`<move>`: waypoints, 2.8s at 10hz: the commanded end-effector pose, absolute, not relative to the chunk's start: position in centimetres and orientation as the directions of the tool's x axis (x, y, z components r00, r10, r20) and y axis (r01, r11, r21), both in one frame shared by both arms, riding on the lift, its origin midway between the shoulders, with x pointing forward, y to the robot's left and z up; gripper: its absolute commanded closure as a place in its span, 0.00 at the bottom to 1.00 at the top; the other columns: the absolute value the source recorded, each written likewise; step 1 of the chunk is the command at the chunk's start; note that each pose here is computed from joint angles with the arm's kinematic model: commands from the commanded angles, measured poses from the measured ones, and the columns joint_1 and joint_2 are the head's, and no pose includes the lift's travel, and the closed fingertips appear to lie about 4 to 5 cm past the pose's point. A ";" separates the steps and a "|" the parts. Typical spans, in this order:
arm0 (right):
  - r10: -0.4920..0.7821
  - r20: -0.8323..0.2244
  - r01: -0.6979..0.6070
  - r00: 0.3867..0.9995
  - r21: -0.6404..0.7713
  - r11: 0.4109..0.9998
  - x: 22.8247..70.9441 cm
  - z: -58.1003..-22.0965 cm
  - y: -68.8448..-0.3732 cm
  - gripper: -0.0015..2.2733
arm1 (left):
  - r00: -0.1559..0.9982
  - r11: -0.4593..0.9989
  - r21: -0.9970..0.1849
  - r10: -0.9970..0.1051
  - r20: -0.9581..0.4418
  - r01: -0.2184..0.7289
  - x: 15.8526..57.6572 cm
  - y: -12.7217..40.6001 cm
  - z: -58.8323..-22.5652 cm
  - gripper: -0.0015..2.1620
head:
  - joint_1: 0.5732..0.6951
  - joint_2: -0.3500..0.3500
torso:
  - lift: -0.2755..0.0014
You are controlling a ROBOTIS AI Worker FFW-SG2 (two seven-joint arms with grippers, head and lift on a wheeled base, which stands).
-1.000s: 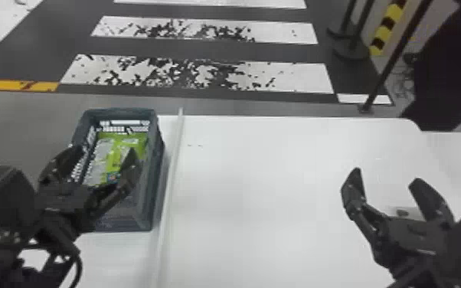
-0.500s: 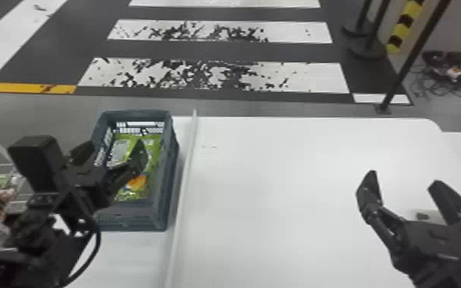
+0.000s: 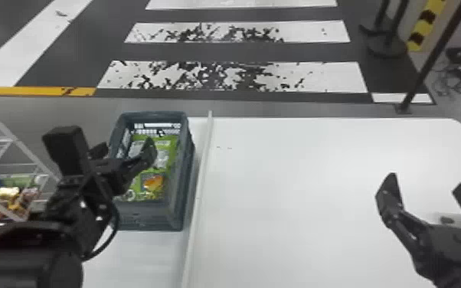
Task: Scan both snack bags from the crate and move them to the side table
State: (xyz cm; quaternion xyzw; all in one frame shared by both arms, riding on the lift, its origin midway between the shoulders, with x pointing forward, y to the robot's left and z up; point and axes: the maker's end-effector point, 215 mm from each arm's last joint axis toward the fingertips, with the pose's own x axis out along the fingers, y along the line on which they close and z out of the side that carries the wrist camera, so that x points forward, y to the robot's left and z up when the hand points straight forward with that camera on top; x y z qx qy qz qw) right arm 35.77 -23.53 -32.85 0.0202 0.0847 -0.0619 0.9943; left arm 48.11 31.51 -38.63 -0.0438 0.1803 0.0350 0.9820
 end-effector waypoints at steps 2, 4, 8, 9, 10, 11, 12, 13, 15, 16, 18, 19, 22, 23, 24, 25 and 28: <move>-0.120 -0.182 0.127 0.976 0.024 0.992 35.8 -33.2 -23.6 0.04 | 0.907 0.991 -0.080 0.065 -0.417 -0.108 49.4 32.3 -41.5 0.04 | 1.00 0.66 | 0.89; -0.120 -0.187 0.125 0.975 0.018 0.992 35.8 -33.4 -23.7 0.04 | 0.882 0.991 -0.053 0.087 -0.463 -0.126 50.1 33.2 -43.4 0.04 | 1.00 0.66 | 0.89; -0.113 -0.207 0.117 0.972 0.007 0.993 36.1 -34.3 -23.6 0.04 | 0.838 0.990 -0.070 0.065 -0.542 -0.123 51.2 32.7 -46.2 0.04 | 1.00 0.67 | 0.89; -0.114 -0.206 0.118 0.972 0.007 0.993 36.3 -34.3 -23.7 0.04 | 0.818 0.990 -0.064 0.064 -0.572 -0.123 51.2 32.7 -47.1 0.04 | 1.00 0.67 | 0.89; -0.112 -0.204 0.116 0.972 0.008 0.993 36.3 -34.3 -23.6 0.04 | 0.812 0.990 -0.057 0.069 -0.579 -0.125 51.3 32.7 -47.5 0.04 | 1.00 0.67 | 0.89; -0.110 -0.203 0.114 0.973 0.007 0.993 36.4 -34.2 -23.6 0.04 | 0.805 0.991 -0.051 0.073 -0.588 -0.127 51.5 32.7 -48.1 0.04 | 1.00 0.67 | 0.89; -0.108 -0.203 0.112 0.973 0.007 0.994 36.4 -34.3 -23.7 0.04 | 0.799 0.990 -0.046 0.077 -0.597 -0.130 51.7 32.9 -48.5 0.04 | 1.00 0.67 | 0.89; -0.110 -0.203 0.113 0.973 0.006 0.994 36.4 -34.3 -23.8 0.04 | 0.793 0.990 -0.048 0.074 -0.605 -0.129 51.7 32.9 -49.1 0.04 | 1.00 0.67 | 0.89; -0.110 -0.204 0.113 0.973 0.003 0.994 36.4 -34.3 -23.9 0.04 | 0.781 0.990 -0.048 0.074 -0.620 -0.132 51.7 33.0 -49.9 0.04 | 1.00 0.67 | 0.89; -0.112 -0.207 0.115 0.972 0.003 0.993 36.2 -34.4 -24.0 0.04 | 0.779 0.990 -0.050 0.071 -0.623 -0.131 51.9 32.9 -50.2 0.04 | 1.00 0.67 | 0.89; -0.111 -0.216 0.114 0.970 0.001 0.993 35.8 -34.6 -24.0 0.04 | 0.769 0.991 -0.048 0.064 -0.636 -0.121 52.5 32.3 -51.0 0.04 | 1.00 0.66 | 0.89; -0.112 -0.217 0.115 0.970 0.000 0.993 35.7 -34.6 -24.0 0.04 | 0.763 0.992 -0.048 0.059 -0.644 -0.117 52.7 32.0 -51.4 0.04 | 1.00 0.66 | 0.89; -0.111 -0.215 0.113 0.970 -0.001 0.994 35.7 -34.5 -24.0 0.04 | 0.755 0.992 -0.059 0.045 -0.654 -0.110 52.6 31.8 -52.1 0.04 | 1.00 0.64 | 0.89; -0.107 -0.212 0.109 0.971 -0.003 0.994 35.8 -34.4 -23.9 0.04 | 0.750 0.992 -0.064 0.038 -0.661 -0.107 52.5 31.7 -52.5 0.04 | 1.00 0.64 | 0.89; -0.107 -0.213 0.109 0.971 -0.002 0.994 35.8 -34.4 -23.9 0.04 | 0.740 0.992 -0.069 0.033 -0.672 -0.107 52.2 31.6 -53.2 0.07 | 1.00 0.64 | 0.89; -0.105 -0.212 0.107 0.972 -0.004 0.994 35.8 -34.4 -23.9 0.04 | 0.736 0.992 -0.068 0.033 -0.676 -0.107 52.0 31.6 -53.5 0.07 | 1.00 0.64 | 0.89; -0.107 -0.211 0.108 0.972 -0.004 0.994 35.8 -34.4 -24.0 0.04 | 0.733 0.990 -0.072 0.040 -0.679 -0.120 52.1 32.1 -53.6 0.92 | 1.00 0.64 | 0.89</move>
